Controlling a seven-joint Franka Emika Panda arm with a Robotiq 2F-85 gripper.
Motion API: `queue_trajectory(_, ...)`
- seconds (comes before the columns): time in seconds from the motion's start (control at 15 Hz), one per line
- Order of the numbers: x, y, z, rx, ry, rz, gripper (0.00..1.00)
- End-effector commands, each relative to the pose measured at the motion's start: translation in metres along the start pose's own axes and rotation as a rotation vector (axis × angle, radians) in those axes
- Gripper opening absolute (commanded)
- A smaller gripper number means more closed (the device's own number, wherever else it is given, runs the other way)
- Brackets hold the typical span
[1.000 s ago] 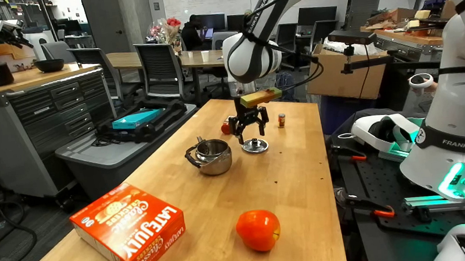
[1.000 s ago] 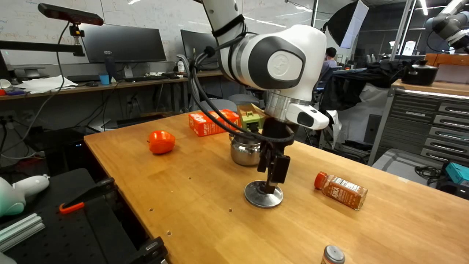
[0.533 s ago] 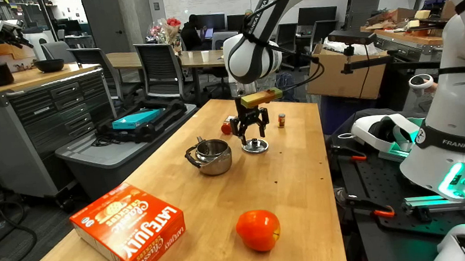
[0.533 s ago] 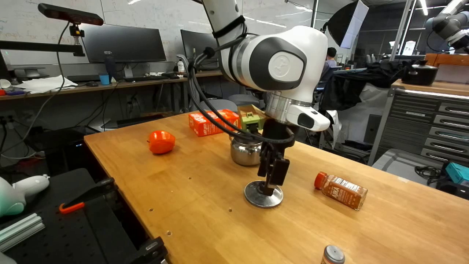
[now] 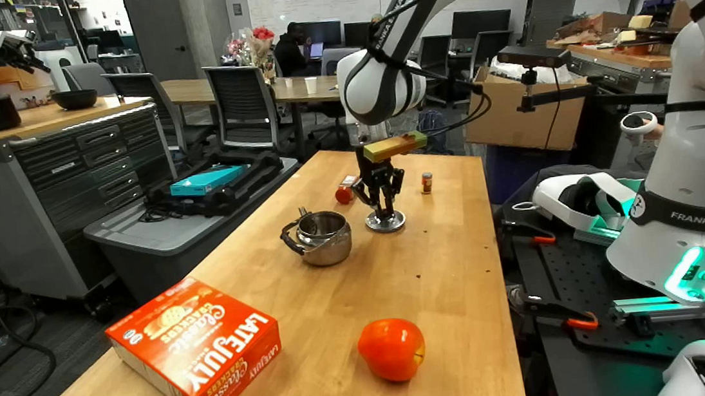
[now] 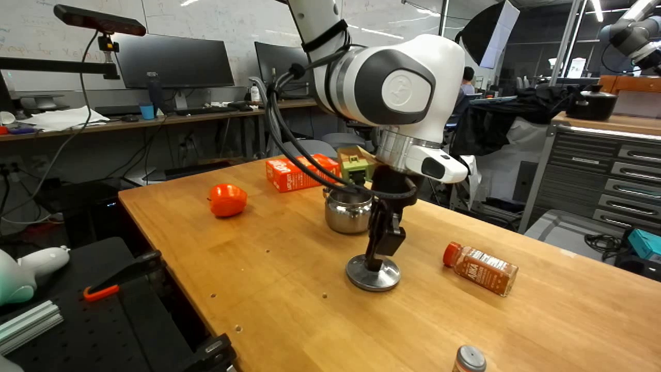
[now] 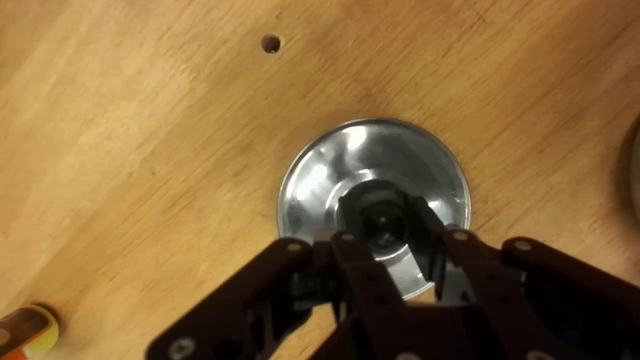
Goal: Cover the silver pot with the silver lid
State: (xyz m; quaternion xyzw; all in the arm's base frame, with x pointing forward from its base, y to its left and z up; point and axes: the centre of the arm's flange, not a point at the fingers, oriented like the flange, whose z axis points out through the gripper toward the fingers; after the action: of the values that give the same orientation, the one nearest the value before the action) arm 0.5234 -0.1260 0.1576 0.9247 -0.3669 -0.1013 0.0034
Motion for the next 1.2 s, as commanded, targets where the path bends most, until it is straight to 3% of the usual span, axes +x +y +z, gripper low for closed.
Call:
queue_trajectory(0.0,0.007,-0.004,0.000,-0.024,0.002,0.016,0.07)
queue_trajectory(0.47,-0.010,-0.003,-0.018,0.009,0.021,-0.012,0.07)
queue_trajectory(1.13,-0.053,-0.021,-0.072,0.066,0.080,-0.102,0.07)
